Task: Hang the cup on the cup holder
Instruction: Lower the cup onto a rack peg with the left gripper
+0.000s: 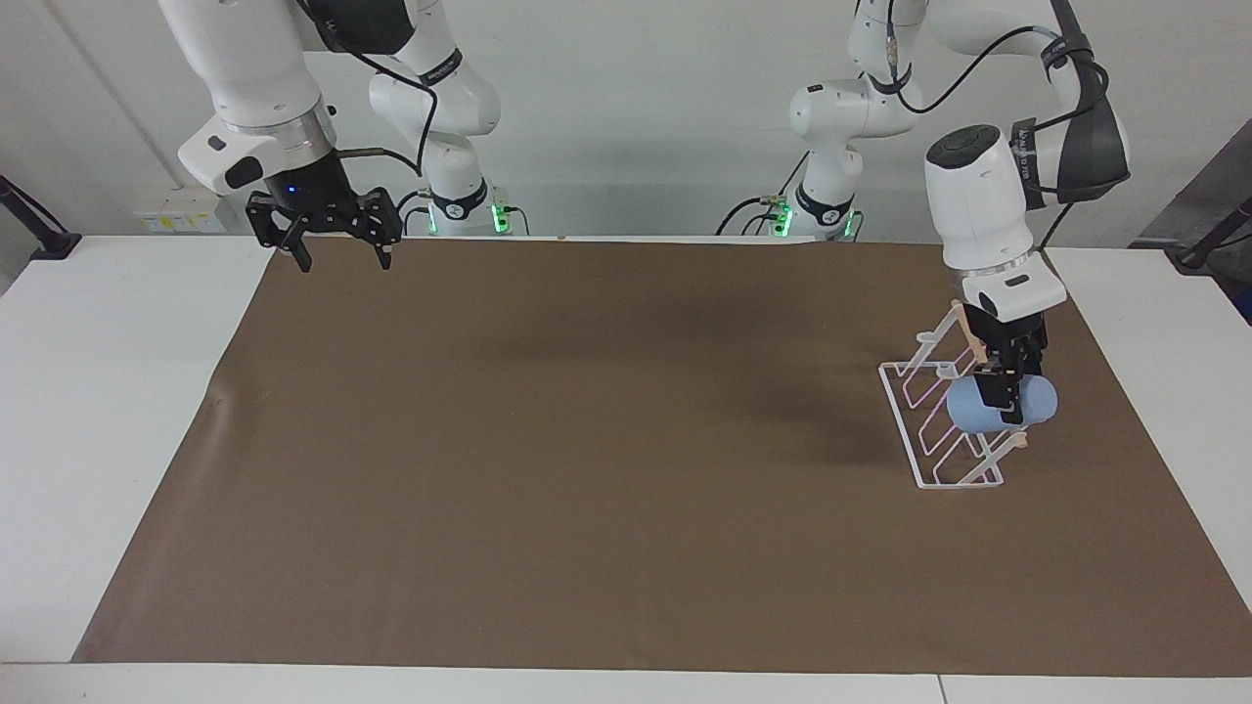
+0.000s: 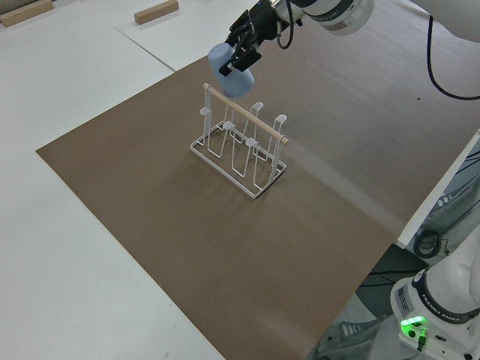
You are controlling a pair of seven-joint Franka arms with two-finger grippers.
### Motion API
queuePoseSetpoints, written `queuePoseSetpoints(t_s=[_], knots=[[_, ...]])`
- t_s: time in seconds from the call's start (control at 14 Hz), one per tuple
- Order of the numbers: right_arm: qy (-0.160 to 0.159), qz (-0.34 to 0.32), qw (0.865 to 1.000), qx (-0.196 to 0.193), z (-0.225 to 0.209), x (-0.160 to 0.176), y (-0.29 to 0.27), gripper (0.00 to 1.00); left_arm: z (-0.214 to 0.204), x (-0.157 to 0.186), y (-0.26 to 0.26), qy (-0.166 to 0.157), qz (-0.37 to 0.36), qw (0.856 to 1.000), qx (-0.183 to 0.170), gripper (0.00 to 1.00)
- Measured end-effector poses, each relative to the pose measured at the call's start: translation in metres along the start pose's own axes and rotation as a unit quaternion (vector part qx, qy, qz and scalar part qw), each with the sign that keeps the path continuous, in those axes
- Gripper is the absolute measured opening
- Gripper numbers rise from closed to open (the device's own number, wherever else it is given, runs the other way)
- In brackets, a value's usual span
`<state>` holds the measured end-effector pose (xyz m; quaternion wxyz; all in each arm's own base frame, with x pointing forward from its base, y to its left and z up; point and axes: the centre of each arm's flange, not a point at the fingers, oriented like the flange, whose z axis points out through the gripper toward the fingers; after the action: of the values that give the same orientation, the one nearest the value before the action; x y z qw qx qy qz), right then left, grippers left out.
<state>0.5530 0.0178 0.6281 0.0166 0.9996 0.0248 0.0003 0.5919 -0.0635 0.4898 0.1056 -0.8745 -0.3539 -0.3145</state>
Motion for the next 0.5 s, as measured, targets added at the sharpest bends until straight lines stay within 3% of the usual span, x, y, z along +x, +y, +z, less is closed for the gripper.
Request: queuePoseSetpoints(t_s=[0.5], knots=[[-0.013, 0.02, 1.0, -0.005, 0.013, -0.011, 0.007, 1.0, 0.005, -0.009, 0.0, 0.009, -0.002, 1.0, -0.005, 0.74]])
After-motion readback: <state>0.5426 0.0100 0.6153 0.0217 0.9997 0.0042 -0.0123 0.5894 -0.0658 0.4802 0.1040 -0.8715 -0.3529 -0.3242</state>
